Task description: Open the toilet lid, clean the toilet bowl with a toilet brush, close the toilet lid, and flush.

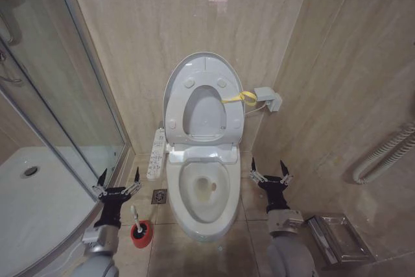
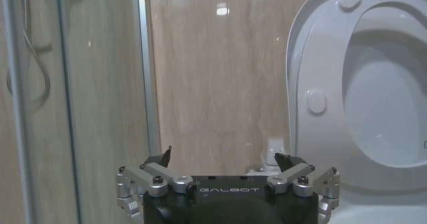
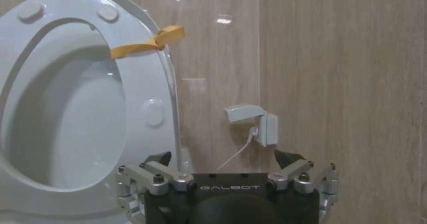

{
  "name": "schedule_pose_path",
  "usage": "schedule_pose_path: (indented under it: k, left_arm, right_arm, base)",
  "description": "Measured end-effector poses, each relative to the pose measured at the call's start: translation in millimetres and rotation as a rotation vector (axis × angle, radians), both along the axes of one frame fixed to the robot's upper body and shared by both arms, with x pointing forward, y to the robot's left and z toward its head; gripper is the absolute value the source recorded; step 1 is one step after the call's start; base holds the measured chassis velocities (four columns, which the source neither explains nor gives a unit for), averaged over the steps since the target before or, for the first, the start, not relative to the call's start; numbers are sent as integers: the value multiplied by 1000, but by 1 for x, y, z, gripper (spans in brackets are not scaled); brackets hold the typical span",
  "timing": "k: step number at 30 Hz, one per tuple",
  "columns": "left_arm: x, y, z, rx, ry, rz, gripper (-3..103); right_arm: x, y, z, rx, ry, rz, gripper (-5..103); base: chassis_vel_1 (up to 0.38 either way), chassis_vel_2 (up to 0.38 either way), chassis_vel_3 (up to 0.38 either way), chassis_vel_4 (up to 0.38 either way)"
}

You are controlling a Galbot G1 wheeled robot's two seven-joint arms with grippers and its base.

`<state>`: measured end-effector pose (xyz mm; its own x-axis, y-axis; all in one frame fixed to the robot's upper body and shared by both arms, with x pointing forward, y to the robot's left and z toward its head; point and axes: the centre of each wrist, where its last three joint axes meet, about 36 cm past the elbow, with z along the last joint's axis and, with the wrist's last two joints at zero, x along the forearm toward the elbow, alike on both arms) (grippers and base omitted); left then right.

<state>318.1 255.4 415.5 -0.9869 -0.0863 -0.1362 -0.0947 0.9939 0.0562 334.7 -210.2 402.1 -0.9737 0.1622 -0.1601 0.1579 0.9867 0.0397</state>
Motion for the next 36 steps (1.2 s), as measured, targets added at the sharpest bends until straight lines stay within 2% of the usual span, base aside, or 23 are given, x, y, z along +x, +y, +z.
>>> schedule_pose_path:
  k: [3,5,7,10,12,14,16,20,22,27,29,36]
  left_arm:
    - [7,-11,13,-41,42,0,100]
    - [9,-13,19,-48,49,-2,100]
    - [13,-17,33,-41,4,-6,100]
    - [14,-15,33,-31,-25,-7,100]
    - [13,-11,33,-20,-73,-26,100]
    - [12,-10,33,-17,-82,-31,100]
    - [9,-1,41,11,-181,-76,100]
    - [1,2,32,26,-245,-114,100]
    - [-5,0,9,20,-200,-70,100]
    - [-15,-10,-17,-16,-141,-16,100]
    - [-20,-17,-21,-21,-140,-13,100]
    - [-18,-19,-18,-12,-155,-14,100]
  right_arm:
    - [0,0,0,0,0,0,100]
    - [0,0,0,0,0,0,100]
    - [0,0,0,0,0,0,100]
    - [0,0,0,0,0,0,100]
    - [0,0,0,0,0,0,100]
    - [0,0,0,0,0,0,100]
    - [0,0,0,0,0,0,100]
    - [0,0,0,0,0,0,100]
    - [0,0,0,0,0,0,100]
    - [0,0,0,0,0,0,100]
    - [0,0,0,0,0,0,100]
    - [0,0,0,0,0,0,100]
  base:
    - [0,0,0,0]
    - [0,0,0,0]
    - [0,0,0,0]
    - [0,0,0,0]
    - [0,0,0,0]
    - [0,0,0,0]
    - [0,0,0,0]
    - [0,0,0,0]
    - [0,0,0,0]
    - [0,0,0,0]
    - [0,0,0,0]
    - [0,0,0,0]
